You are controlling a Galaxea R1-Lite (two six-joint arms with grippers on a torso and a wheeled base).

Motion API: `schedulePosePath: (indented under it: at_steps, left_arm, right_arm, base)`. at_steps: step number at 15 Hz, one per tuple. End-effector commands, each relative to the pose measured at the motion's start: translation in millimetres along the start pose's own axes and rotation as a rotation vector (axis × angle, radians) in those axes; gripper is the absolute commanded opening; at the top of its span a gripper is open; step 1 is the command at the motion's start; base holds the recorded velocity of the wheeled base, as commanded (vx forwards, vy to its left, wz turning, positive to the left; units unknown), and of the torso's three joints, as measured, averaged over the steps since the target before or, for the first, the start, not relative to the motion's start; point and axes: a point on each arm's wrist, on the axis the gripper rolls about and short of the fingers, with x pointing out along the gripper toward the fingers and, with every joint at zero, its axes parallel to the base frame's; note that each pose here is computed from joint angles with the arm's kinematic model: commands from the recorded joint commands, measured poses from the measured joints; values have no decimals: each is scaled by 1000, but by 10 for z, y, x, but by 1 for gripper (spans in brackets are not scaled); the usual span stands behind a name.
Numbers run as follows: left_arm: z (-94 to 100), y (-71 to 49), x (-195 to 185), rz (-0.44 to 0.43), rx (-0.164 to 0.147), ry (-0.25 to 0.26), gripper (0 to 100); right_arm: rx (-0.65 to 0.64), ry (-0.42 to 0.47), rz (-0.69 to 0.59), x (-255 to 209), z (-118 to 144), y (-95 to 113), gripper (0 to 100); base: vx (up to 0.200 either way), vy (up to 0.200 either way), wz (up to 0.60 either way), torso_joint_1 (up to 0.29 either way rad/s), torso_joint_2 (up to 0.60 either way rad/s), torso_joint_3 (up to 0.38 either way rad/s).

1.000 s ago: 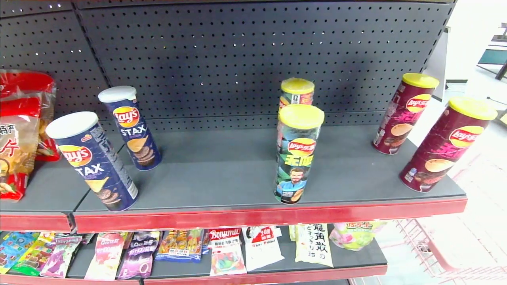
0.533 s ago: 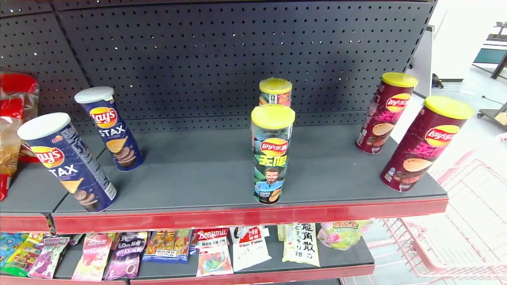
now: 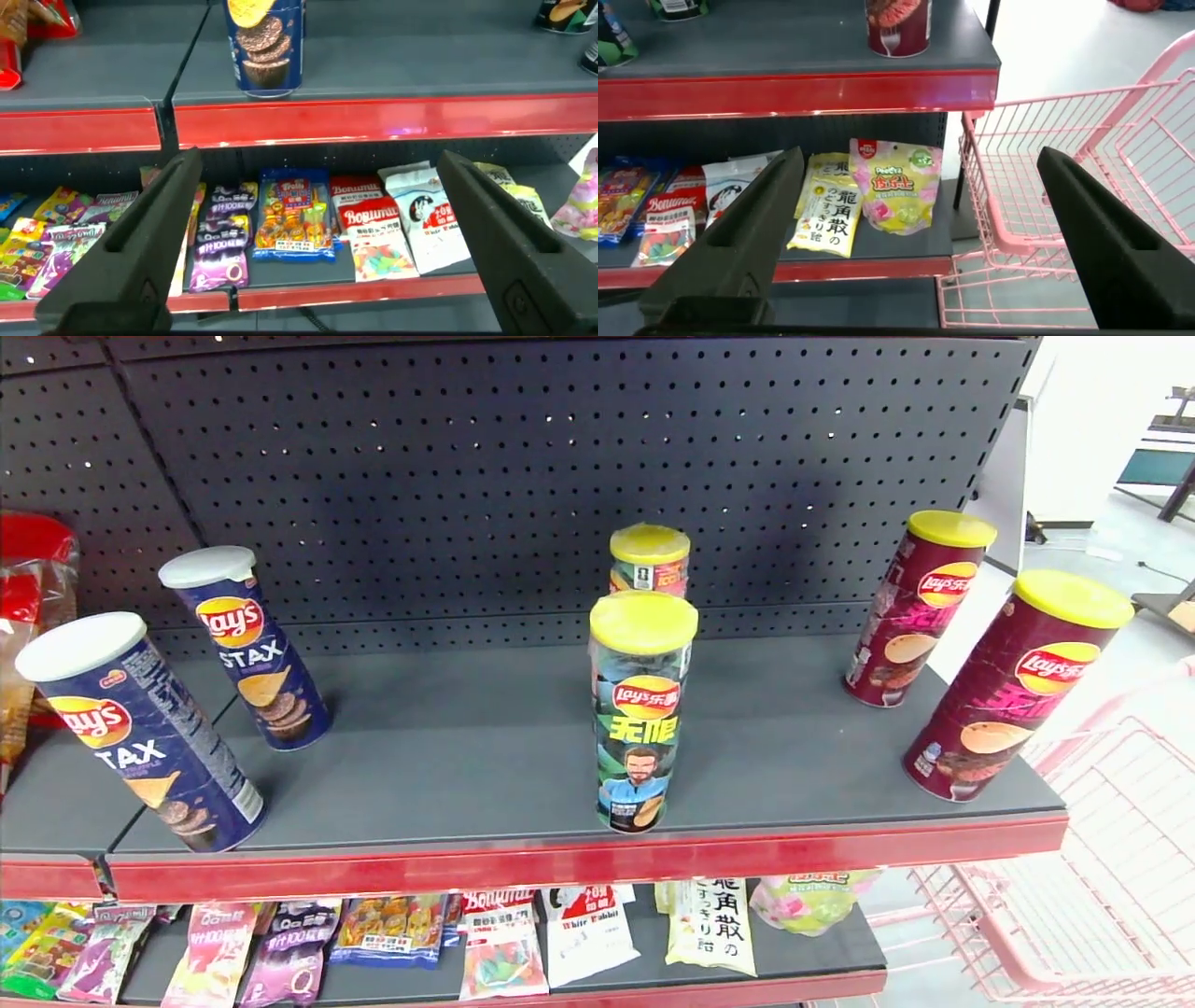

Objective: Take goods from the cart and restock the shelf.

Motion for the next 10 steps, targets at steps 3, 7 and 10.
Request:
schedulePosePath:
  at_steps: [3,7,10]
  left_arm:
    - [0,0,0,1,-2,1,100]
    - [0,0,0,1,-2,1,100]
    - [0,0,0,1,-2,1,100]
  right_arm:
    - [-1,-1,2,0,0,0,100]
    - [2,-1,1,0,0,0,100]
    - [2,-1,1,0,0,0,100]
  base:
    - [0,0,0,0,0,0]
    - [0,0,0,0,0,0]
    - [0,0,0,0,0,0]
